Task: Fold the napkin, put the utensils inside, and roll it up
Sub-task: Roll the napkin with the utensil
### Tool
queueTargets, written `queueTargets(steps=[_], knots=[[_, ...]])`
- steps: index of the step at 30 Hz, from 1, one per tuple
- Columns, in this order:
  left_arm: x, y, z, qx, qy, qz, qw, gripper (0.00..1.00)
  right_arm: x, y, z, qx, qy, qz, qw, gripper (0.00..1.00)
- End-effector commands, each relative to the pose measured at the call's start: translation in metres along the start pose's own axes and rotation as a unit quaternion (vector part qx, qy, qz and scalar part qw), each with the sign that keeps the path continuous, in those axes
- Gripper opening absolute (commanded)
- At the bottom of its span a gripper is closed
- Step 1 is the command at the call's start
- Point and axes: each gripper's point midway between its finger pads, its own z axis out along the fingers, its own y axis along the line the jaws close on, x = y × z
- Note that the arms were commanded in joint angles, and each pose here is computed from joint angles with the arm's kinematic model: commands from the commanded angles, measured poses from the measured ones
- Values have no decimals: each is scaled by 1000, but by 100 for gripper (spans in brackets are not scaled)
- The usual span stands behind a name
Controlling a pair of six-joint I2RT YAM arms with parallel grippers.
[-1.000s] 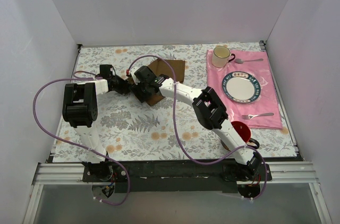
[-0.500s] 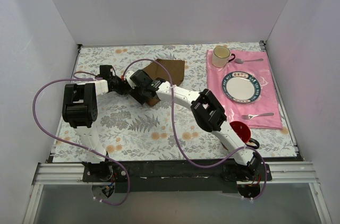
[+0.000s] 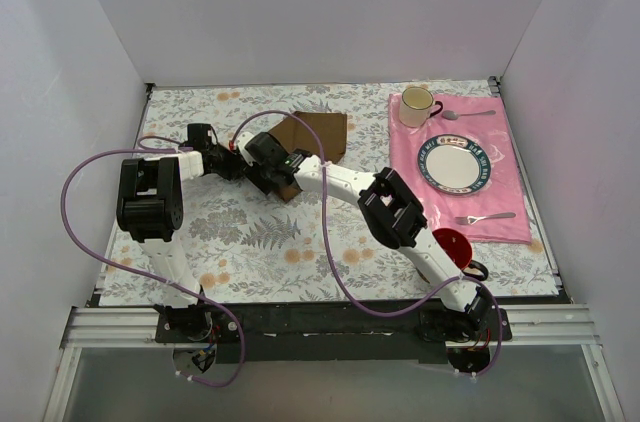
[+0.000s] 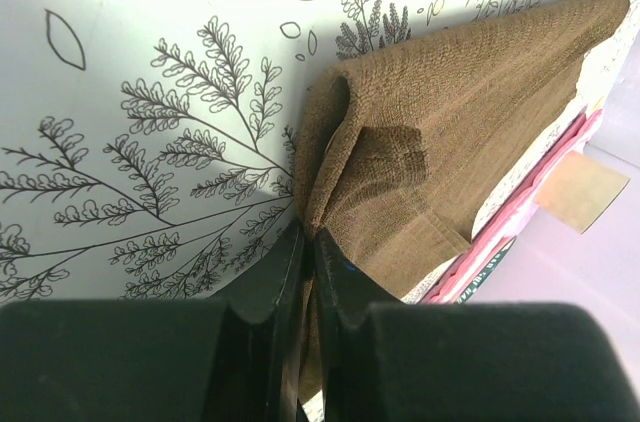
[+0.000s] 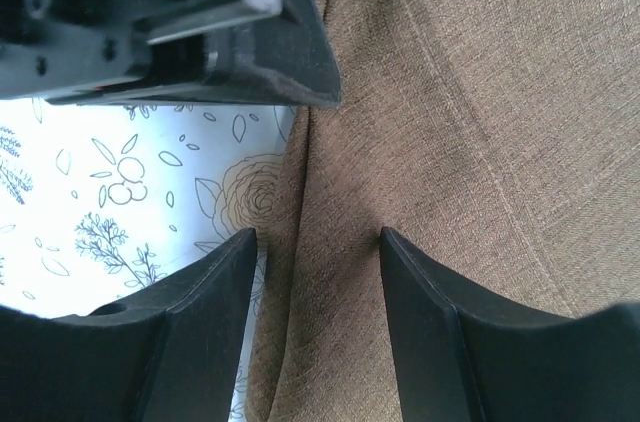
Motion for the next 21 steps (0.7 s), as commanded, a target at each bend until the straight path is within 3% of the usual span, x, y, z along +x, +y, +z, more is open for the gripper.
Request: queueTargets(steps=[1, 10, 14, 15, 18, 21], knots=[[5, -2, -12, -1, 2, 14, 1000, 6, 22, -12, 4, 4, 23, 31, 999, 60], [7, -3, -13, 2, 5, 23, 1000, 13, 80, -6, 20, 1, 93, 25, 995, 39], [4, -6, -20, 4, -9, 32, 999, 30, 93, -4, 23, 3, 116, 28, 993, 35], [4, -7, -22, 4, -12, 34, 999, 39, 94, -2, 23, 1, 118, 28, 993, 34], [-5, -12, -36, 2, -36, 42, 998, 54, 99, 2, 24, -9, 125, 31, 992, 26], [-11, -15, -49, -2, -57, 50, 997, 60, 100, 7, 23, -24, 127, 41, 991, 16]])
